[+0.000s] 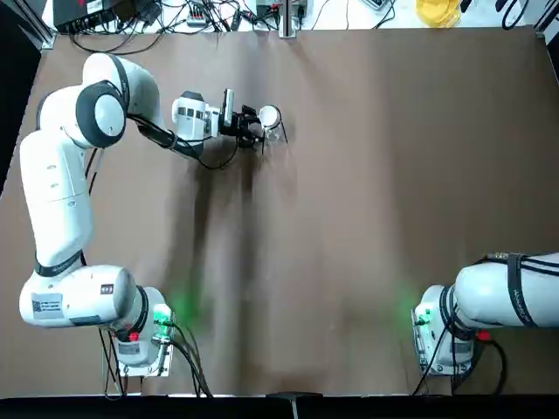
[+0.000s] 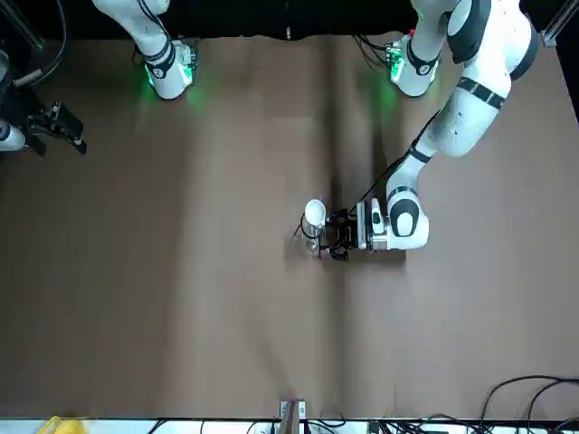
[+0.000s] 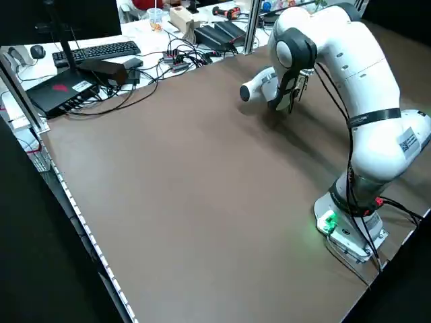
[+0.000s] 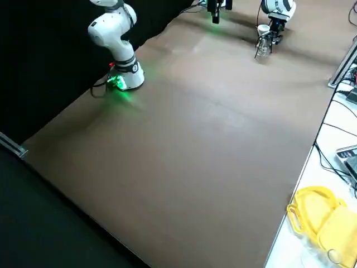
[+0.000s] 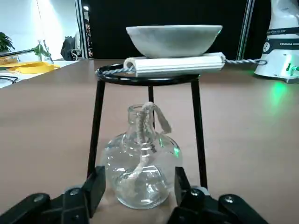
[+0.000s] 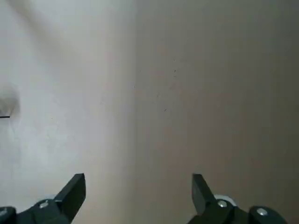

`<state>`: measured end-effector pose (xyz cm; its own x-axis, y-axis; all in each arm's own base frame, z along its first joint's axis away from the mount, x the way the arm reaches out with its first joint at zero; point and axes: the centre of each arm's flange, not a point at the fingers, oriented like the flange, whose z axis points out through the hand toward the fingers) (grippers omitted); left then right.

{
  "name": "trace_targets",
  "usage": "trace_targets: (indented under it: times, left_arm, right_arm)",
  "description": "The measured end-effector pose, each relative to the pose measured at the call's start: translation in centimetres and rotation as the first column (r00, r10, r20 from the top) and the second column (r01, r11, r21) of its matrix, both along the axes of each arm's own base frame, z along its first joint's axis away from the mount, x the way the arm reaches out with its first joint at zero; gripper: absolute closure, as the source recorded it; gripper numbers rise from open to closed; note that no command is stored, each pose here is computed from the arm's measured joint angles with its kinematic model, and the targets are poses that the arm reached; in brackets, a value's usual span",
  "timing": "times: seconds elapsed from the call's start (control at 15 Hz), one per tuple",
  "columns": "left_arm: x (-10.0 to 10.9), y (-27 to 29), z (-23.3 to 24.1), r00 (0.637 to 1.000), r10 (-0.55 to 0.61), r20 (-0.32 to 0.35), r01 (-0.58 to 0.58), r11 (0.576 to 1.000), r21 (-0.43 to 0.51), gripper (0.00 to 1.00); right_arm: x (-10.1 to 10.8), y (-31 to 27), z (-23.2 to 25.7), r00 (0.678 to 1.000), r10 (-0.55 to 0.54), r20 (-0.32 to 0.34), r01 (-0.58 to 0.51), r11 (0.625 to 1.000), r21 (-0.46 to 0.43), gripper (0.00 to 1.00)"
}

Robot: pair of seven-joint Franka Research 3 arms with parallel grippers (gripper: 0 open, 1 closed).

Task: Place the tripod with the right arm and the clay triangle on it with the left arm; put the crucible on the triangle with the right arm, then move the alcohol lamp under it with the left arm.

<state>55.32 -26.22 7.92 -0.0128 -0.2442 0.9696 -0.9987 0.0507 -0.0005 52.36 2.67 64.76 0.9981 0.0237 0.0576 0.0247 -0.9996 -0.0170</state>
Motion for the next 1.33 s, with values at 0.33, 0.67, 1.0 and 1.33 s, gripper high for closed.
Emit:
trace_targets:
  times: [0.33, 0.67, 1.0, 1.33]
  left_arm:
    - [0.2, 0.4, -0.1, 1.0, 0.008, 0.0, -0.008, 1.0, 0.005, 0.32]
    - [0.9, 2.2, -0.2, 0.999, 0.035, 0.001, -0.035, 0.999, 0.009, 0.31]
    - [4.1, 8.2, 3.0, 0.999, 0.021, 0.039, -0.024, 0.997, 0.068, 0.3]
    - [7.4, 13.6, 9.6, 0.993, 0.083, -0.084, -0.068, 0.982, 0.177, 0.0]
  right_arm:
    - [0.0, 0.0, 0.0, 1.0, 0.001, 0.0, -0.001, 1.0, 0.0, 0.0]
    - [0.0, 0.2, 0.0, 1.0, 0.003, 0.0, -0.003, 1.0, 0.0, 0.0]
    - [0.0, 0.4, 0.0, 1.0, 0.007, -0.001, -0.007, 1.0, -0.001, 0.0]
    - [0.0, 0.4, 0.0, 1.0, 0.008, -0.001, -0.008, 1.0, -0.001, 0.0]
